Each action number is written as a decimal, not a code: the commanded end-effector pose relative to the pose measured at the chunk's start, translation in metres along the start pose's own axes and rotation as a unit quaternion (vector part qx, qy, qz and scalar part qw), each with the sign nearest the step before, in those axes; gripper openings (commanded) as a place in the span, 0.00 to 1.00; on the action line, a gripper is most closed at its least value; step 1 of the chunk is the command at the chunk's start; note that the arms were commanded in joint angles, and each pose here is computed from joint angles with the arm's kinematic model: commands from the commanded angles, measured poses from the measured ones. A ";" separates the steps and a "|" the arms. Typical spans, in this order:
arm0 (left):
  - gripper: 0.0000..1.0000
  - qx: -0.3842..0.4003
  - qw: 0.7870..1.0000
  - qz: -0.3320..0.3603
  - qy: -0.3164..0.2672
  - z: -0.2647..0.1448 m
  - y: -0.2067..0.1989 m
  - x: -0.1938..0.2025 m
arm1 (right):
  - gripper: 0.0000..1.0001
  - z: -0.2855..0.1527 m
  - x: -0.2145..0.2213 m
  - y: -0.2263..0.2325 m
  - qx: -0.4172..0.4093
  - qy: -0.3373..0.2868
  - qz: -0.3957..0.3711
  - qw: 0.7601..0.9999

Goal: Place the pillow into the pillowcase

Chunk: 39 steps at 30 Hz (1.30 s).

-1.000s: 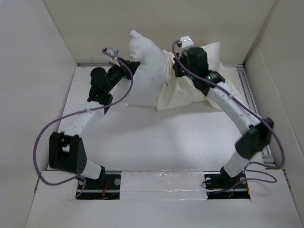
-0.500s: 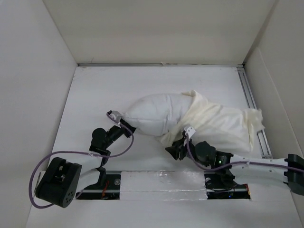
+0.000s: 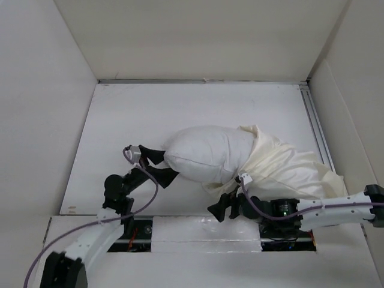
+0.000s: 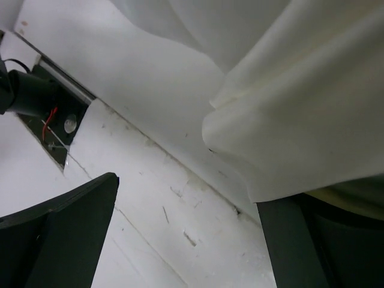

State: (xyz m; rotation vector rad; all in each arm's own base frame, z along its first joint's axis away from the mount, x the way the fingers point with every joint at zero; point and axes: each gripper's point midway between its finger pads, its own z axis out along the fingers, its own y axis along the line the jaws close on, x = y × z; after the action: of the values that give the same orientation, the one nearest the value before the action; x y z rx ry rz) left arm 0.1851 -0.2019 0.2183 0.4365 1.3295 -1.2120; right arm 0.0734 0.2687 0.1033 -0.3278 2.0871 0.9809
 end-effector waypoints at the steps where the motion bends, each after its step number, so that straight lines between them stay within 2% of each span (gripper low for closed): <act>1: 1.00 -0.167 0.982 -0.090 0.004 -0.021 0.035 0.003 | 1.00 -0.008 0.024 -0.005 0.051 0.062 0.050 0.995; 2: 1.00 -0.246 0.964 -0.102 -0.012 -0.036 0.053 -0.003 | 1.00 -0.012 0.031 0.007 0.034 0.080 0.059 0.994; 3: 1.00 -0.283 0.951 -0.102 -0.066 -0.049 0.048 -0.036 | 1.00 -0.014 0.033 0.016 0.027 0.086 0.065 0.994; 4: 1.00 -0.359 0.922 -0.137 -0.046 -0.073 0.063 -0.013 | 1.00 -0.016 0.041 0.017 0.035 0.100 0.072 0.992; 5: 1.00 -0.390 0.899 -0.171 -0.106 -0.082 0.068 -0.026 | 1.00 -0.019 0.046 0.019 0.040 0.107 0.071 0.991; 6: 1.00 -0.392 0.894 -0.183 -0.120 -0.086 0.068 -0.024 | 1.00 -0.026 0.045 0.039 0.027 0.115 0.069 0.991; 7: 1.00 -0.387 0.892 -0.189 -0.139 -0.091 0.062 -0.029 | 1.00 -0.028 0.052 0.030 0.063 0.118 0.050 0.990; 10: 1.00 -0.400 0.883 -0.193 -0.154 -0.094 0.063 -0.039 | 1.00 -0.039 0.046 0.052 0.084 0.122 0.028 0.989; 12: 1.00 -0.411 0.885 -0.178 -0.127 -0.088 0.066 -0.038 | 1.00 -0.036 0.050 0.042 0.125 0.125 -0.003 0.984; 14: 1.00 -0.440 0.879 -0.171 -0.072 -0.076 0.076 -0.029 | 1.00 -0.033 0.047 0.047 0.125 0.118 -0.008 0.985; 15: 1.00 -0.424 0.888 -0.167 -0.065 -0.063 0.073 -0.035 | 1.00 -0.032 0.043 0.059 0.107 0.114 -0.002 0.988; 17: 1.00 -0.427 0.890 -0.155 -0.039 -0.041 0.075 -0.050 | 1.00 -0.032 0.034 0.073 0.076 0.107 0.000 0.991; 19: 1.00 -0.415 0.896 -0.150 -0.042 -0.025 0.069 -0.072 | 1.00 -0.034 0.024 0.089 0.048 0.097 0.018 0.994; 21: 1.00 -0.392 0.909 -0.134 -0.051 -0.008 0.059 -0.099 | 1.00 -0.035 0.026 0.082 0.061 0.101 0.019 0.993; 23: 1.00 -0.362 0.924 -0.120 -0.028 0.005 0.051 -0.100 | 1.00 -0.031 0.039 0.063 0.088 0.133 0.024 0.987; 26: 1.00 -0.335 0.933 -0.122 0.046 0.026 0.055 -0.070 | 1.00 -0.025 0.054 0.034 0.133 0.146 0.057 0.979; 28: 1.00 -0.337 0.925 -0.146 0.096 0.028 0.070 -0.025 | 1.00 -0.023 0.056 0.011 0.159 0.141 0.081 0.974; 29: 1.00 -0.314 0.934 -0.150 0.079 0.038 0.070 -0.025 | 1.00 -0.016 0.052 0.011 0.152 0.129 0.097 0.975; 30: 1.00 -0.321 0.926 -0.172 0.098 0.033 0.080 0.004 | 1.00 -0.006 0.047 -0.015 0.180 0.114 0.110 0.971; 32: 1.00 -0.314 0.928 -0.184 0.081 0.040 0.087 0.011 | 1.00 0.010 0.033 -0.042 0.191 0.101 0.100 0.971; 33: 1.00 -0.312 0.927 -0.187 0.089 0.041 0.090 0.018 | 1.00 0.030 0.010 -0.056 0.190 0.077 0.142 0.968; 35: 1.00 -0.316 0.921 -0.200 0.109 0.045 0.099 0.037 | 1.00 0.043 0.002 -0.086 0.204 0.079 0.114 0.969; 37: 1.00 -0.313 0.920 -0.205 0.120 0.047 0.101 0.046 | 1.00 0.063 -0.041 -0.106 0.219 0.041 0.128 0.967; 38: 1.00 -0.321 0.916 -0.206 0.124 0.047 0.106 0.051 | 1.00 0.070 -0.052 -0.116 0.229 0.040 0.122 0.965; 39: 1.00 -0.326 0.915 -0.204 0.121 0.046 0.108 0.051 | 1.00 0.081 -0.047 -0.138 0.250 0.069 0.091 0.962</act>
State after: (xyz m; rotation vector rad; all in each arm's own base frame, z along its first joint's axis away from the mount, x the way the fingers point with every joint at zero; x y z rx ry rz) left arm 0.2858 -0.2083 0.1290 -0.2353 2.0782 -0.9006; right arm 0.1825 0.2147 0.0327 0.2338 2.4488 0.4549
